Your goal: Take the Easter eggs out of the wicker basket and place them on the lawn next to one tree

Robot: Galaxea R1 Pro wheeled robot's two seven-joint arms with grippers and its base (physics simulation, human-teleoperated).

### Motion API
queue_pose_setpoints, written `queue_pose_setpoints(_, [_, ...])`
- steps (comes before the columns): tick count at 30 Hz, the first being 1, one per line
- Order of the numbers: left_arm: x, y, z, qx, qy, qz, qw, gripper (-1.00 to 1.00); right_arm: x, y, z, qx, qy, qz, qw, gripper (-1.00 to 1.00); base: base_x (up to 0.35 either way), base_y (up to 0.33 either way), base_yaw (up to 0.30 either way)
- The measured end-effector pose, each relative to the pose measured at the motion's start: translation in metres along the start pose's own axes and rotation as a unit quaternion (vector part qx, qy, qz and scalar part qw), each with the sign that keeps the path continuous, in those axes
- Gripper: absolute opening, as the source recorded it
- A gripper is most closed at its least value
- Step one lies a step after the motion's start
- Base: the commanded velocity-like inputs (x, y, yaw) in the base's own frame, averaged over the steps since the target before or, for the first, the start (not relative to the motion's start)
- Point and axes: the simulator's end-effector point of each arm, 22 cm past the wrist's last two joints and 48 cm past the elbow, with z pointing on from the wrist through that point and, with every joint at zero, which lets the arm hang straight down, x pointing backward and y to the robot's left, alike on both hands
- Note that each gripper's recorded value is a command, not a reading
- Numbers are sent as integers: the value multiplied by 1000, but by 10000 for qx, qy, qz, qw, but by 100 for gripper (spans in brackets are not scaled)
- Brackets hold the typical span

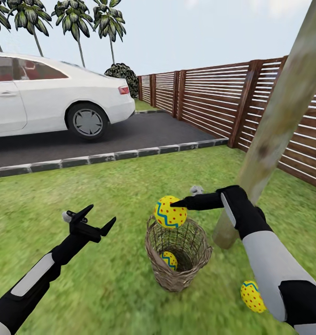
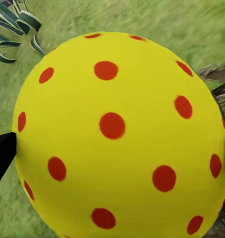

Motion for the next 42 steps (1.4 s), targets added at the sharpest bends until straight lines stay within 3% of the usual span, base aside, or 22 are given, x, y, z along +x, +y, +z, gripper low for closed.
queue_pose_setpoints(2, [0, 0, 1, -1, -1, -1, 10000, 100, 5, 0, 1, -25, 18, 17, 10000, -100, -330, 0, 0])
queue_pose_setpoints(6, [1, 1, 2, 9, 7, -11, 10000, 100, 9, 18, 1, -376, 5, -27, 9993, -100, -335, 0, -9])
queue_pose_setpoints(18, [3, 0, 3, 20, 20, -8, 10000, 100, 26, 19, 1, -385, 17, -47, 9992, -100, -90, 0, -243])
queue_pose_setpoints(26, [7, 1, 8, 75, 40, -39, 10000, 100, 46, 15, 6, -363, 143, 45, 9992, -100, -299, 0, -275])
queue_pose_setpoints(29, [12, 3, 14, 152, 46, -104, 9998, 100, 63, 0, 5, -161, 294, 71, 9994, -100, -330, 0, -275])
queue_pose_setpoints(31, [12, 5, 14, 158, 22, -122, 9998, 100, 70, -30, -19, 155, 324, 89, 9993, -100, -107, 0, -275])
queue_pose_setpoints(35, [17, 7, 20, 216, 37, -157, 9996, 100, 83, -70, -54, 569, 354, 136, 9977, -100, -12, 0, -275])
queue_pose_setpoints(39, [23, 10, 27, 257, 64, -199, 9995, 100, 98, -93, -69, 813, 372, -52, 9960, -100, 0, 0, -275])
queue_pose_setpoints(42, [39, 43, 39, -282, 190, -257, 9991, 100, 97, -101, -70, 918, 247, -379, 9948, -100, 0, 0, -274])
